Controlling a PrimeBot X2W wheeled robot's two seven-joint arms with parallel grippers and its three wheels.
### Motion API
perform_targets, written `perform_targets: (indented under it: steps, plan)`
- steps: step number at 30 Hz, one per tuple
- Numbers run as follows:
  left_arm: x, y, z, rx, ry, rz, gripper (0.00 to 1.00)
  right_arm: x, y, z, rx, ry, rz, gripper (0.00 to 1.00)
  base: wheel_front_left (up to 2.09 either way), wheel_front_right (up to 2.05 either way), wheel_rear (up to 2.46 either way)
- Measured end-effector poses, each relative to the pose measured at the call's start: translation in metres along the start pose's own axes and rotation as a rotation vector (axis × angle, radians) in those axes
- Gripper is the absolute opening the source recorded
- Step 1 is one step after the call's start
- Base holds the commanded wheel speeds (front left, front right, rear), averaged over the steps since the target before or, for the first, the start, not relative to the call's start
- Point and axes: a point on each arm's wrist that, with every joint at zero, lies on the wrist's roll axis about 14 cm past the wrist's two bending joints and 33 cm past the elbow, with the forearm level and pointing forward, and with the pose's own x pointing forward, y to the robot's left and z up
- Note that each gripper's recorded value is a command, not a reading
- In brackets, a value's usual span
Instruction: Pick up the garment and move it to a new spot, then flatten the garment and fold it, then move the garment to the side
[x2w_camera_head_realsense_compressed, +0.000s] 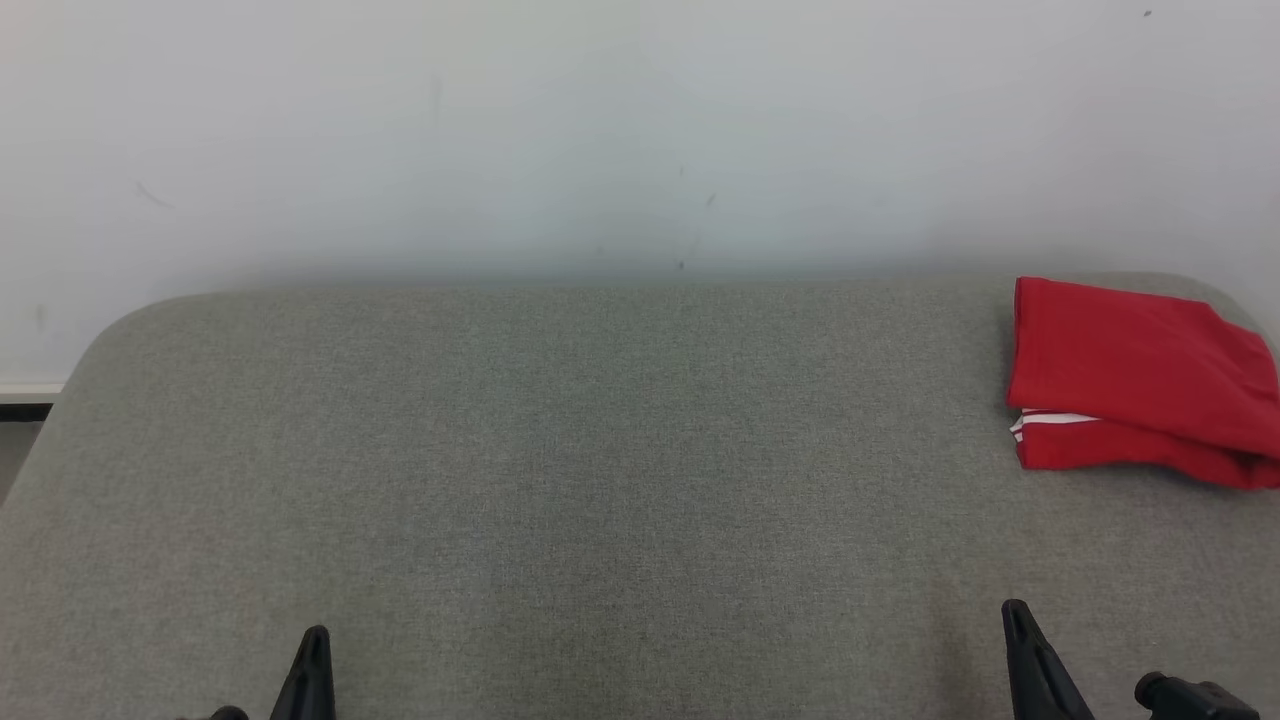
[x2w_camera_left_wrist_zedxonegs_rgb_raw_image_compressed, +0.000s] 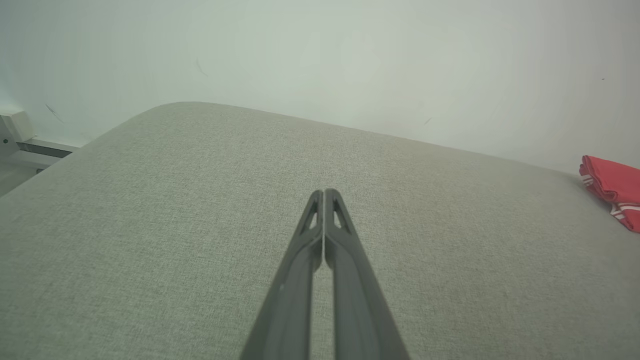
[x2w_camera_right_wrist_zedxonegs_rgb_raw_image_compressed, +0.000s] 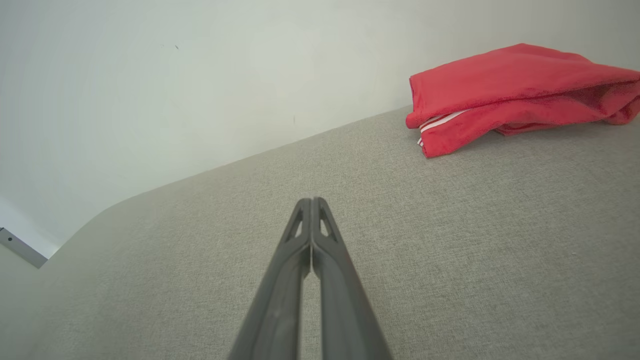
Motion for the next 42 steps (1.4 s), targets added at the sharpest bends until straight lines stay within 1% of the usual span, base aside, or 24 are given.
perform_targets:
  steps: [12, 13, 19, 42]
  plan:
    - [0.007, 0.006, 0.0, -0.221, 0.018, 0.038, 0.0, 0.008, -0.007, 0.005, 0.198, -0.01, -0.03, 0.0, 0.0, 0.0, 0.0]
    - [0.008, 0.006, 0.001, -0.251, 0.019, 0.039, 0.0, 0.009, -0.008, 0.006, 0.231, -0.013, -0.034, 0.0, 0.0, 0.0, 0.0]
    - [0.01, 0.008, -0.001, -0.355, 0.027, 0.051, 0.0, 0.013, -0.01, 0.008, 0.317, -0.017, -0.043, 0.0, 0.0, 0.0, 0.0]
    - [0.021, 0.01, 0.001, -0.678, 0.036, 0.066, 0.0, 0.024, -0.018, 0.015, 0.61, -0.037, -0.062, 0.0, 0.0, 0.0, 0.0]
